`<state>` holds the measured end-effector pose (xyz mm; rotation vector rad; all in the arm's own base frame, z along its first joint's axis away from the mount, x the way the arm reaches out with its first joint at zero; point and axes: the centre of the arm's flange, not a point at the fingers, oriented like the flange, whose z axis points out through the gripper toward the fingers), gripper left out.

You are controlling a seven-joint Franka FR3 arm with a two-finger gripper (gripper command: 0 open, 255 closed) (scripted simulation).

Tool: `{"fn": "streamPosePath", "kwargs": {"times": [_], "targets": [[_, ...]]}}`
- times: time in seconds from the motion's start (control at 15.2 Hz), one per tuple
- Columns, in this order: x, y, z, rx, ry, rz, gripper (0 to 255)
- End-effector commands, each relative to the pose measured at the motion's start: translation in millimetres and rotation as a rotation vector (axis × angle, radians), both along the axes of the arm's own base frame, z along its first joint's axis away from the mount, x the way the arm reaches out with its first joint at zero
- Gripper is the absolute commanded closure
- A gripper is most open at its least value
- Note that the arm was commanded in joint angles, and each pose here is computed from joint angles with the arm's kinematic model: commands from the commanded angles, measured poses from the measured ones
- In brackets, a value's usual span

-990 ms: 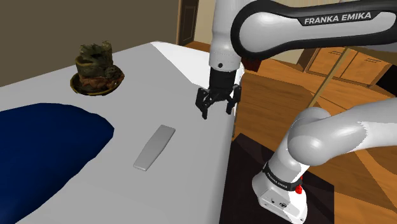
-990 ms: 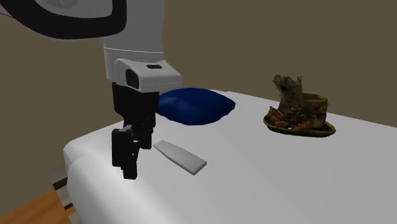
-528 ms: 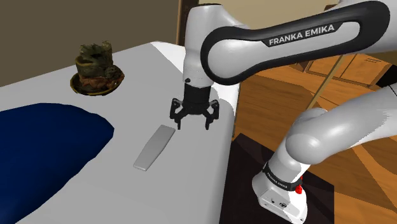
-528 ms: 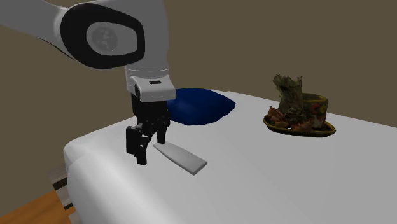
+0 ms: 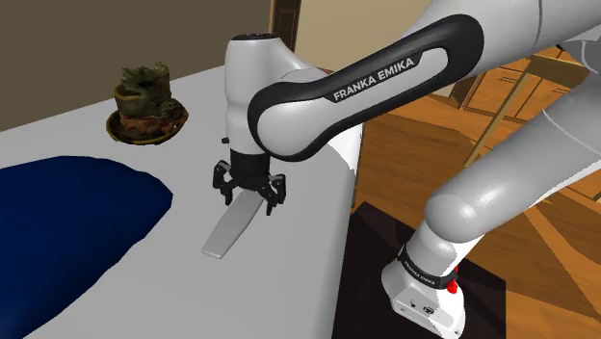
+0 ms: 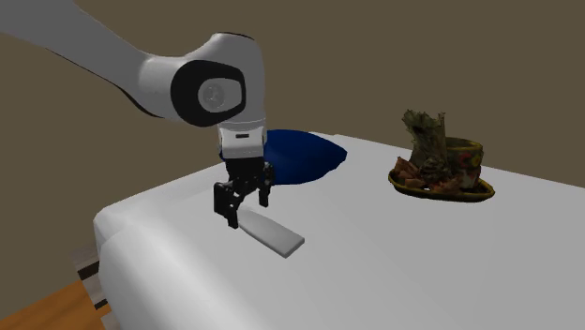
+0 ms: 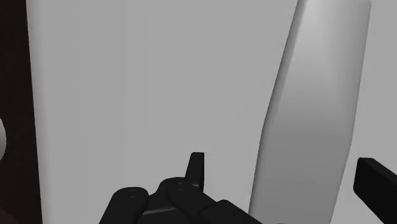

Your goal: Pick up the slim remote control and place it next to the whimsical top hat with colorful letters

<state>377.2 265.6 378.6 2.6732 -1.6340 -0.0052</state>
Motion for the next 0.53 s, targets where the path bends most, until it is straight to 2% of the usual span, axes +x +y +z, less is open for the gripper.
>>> {"fn": "streamPosePath", "kwargs": {"times": [0.0, 0.46], "targets": [[22, 15, -10, 0.002, -0.017, -0.086, 0], [24, 15, -43, 0.001, -0.018, -0.092, 0]]}}
